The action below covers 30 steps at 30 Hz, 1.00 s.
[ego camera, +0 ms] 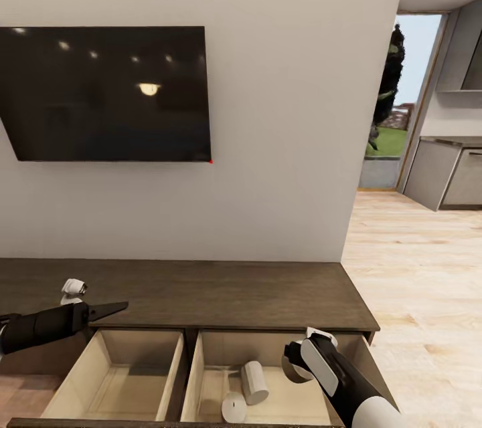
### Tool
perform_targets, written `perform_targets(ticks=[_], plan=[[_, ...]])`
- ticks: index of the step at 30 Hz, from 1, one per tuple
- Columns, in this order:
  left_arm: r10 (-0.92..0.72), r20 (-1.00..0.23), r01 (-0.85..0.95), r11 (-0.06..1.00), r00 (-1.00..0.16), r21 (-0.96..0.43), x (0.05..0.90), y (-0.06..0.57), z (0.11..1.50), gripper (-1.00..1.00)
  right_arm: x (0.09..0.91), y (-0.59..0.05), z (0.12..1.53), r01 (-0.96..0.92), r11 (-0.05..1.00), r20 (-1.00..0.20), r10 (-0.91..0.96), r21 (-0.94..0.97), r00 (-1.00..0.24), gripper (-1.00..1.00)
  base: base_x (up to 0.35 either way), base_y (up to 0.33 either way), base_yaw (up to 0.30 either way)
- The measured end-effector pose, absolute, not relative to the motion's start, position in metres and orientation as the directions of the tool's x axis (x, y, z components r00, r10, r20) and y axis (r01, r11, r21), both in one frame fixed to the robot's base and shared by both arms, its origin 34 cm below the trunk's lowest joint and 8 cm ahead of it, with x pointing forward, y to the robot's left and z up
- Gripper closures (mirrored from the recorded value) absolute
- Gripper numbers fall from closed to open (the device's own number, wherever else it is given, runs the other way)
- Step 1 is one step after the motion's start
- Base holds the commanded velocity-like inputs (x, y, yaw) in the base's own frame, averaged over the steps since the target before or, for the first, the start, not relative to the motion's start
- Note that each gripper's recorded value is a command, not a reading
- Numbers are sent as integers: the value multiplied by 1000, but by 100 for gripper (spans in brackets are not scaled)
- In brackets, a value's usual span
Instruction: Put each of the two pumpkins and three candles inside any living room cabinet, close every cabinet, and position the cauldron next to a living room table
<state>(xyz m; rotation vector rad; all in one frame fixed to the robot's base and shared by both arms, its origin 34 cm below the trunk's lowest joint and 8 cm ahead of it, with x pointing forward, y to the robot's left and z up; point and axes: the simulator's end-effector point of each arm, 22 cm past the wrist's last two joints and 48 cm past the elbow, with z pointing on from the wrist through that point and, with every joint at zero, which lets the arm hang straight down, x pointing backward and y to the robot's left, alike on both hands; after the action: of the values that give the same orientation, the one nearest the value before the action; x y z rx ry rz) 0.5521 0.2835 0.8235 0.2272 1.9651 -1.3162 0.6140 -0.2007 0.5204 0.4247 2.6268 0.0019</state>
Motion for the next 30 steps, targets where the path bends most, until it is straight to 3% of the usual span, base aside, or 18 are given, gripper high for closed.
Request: perform_targets(ticks=[22, 30], plan=[[-246, -664, 520, 457, -706, -722, 547, 283, 794, -100, 611, -206, 492, 305, 950, -463, 304, 75, -833, 100, 0, 0, -1], [-245, -659, 514, 457, -711, -726, 548, 283, 791, -100, 608, -205, 488, 304, 950, -452, 304, 74, -839, 100, 0, 0, -137]])
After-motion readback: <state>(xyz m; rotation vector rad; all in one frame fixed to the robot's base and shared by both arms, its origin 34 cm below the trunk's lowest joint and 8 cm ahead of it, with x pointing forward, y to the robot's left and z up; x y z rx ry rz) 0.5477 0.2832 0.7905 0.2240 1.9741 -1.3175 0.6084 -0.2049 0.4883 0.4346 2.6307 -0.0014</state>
